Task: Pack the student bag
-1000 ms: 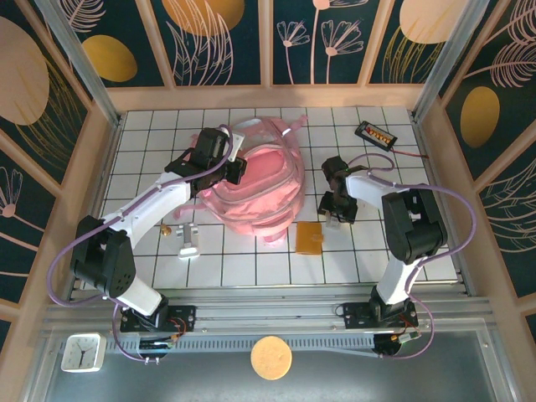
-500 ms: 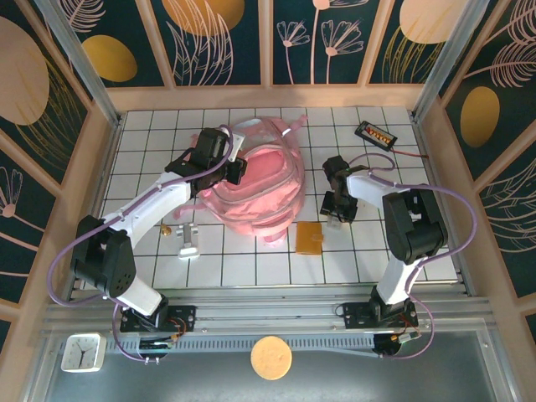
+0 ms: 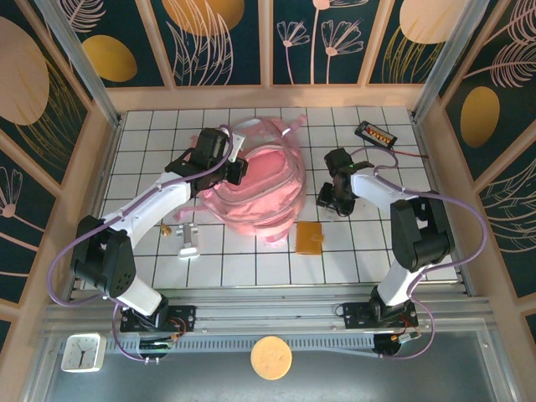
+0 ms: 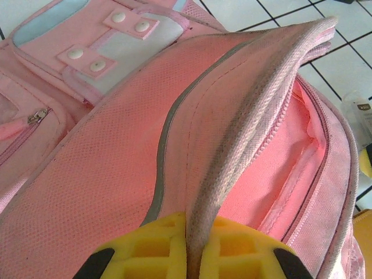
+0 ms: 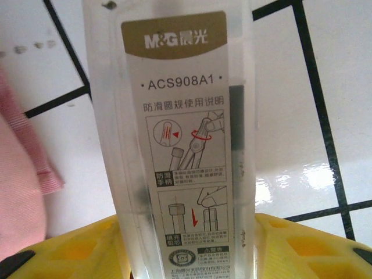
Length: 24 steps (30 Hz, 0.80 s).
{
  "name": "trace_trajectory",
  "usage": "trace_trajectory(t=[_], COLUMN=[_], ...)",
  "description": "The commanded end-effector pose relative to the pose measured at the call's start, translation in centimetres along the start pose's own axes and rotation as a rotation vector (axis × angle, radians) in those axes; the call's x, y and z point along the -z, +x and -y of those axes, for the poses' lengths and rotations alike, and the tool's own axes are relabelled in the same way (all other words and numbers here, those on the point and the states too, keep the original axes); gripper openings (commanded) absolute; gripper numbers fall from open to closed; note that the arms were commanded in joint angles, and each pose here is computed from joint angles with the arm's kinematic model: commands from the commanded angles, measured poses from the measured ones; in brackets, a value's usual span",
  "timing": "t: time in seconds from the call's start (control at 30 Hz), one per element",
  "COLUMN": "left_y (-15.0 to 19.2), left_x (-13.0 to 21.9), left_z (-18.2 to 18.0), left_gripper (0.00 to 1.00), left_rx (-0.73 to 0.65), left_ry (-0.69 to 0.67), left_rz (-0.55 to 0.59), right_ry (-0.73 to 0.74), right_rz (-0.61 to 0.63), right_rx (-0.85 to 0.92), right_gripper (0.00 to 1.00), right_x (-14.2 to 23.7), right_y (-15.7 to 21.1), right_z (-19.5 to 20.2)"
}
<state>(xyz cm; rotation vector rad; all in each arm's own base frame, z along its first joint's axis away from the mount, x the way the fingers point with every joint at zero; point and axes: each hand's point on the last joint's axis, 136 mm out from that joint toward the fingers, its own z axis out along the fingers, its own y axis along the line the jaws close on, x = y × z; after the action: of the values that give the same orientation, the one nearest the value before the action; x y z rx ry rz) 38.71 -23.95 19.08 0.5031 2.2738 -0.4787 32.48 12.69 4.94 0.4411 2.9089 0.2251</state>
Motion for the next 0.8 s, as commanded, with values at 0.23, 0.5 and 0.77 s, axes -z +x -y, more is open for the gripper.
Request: trace_trajectory(t=[0.23,0.5,0.77], left_y=[-0.5,-0.9,-2.0], left_x=[0.3,0.4,0.4], left_z=[1.5,2.0,2.6], left_gripper=[0.0,0.0,0.0], left_rx=[0.051,0.062,0.081], left_ry=[0.085,0.108,0.141], left_rz=[0.02,0.024,0.041], right_ry=[-0.144,-0.263,-0.396], right_rz=[0.024,0.059,0.111], right_rx=[0.001,-0.027,-0.026], right_gripper=[0.5,0.49,0.49], right_x=[2.6,5.5,10.0], right_y=[-1.0,-1.6,-2.0], right_z=[-3.0,-5.2,-8.3])
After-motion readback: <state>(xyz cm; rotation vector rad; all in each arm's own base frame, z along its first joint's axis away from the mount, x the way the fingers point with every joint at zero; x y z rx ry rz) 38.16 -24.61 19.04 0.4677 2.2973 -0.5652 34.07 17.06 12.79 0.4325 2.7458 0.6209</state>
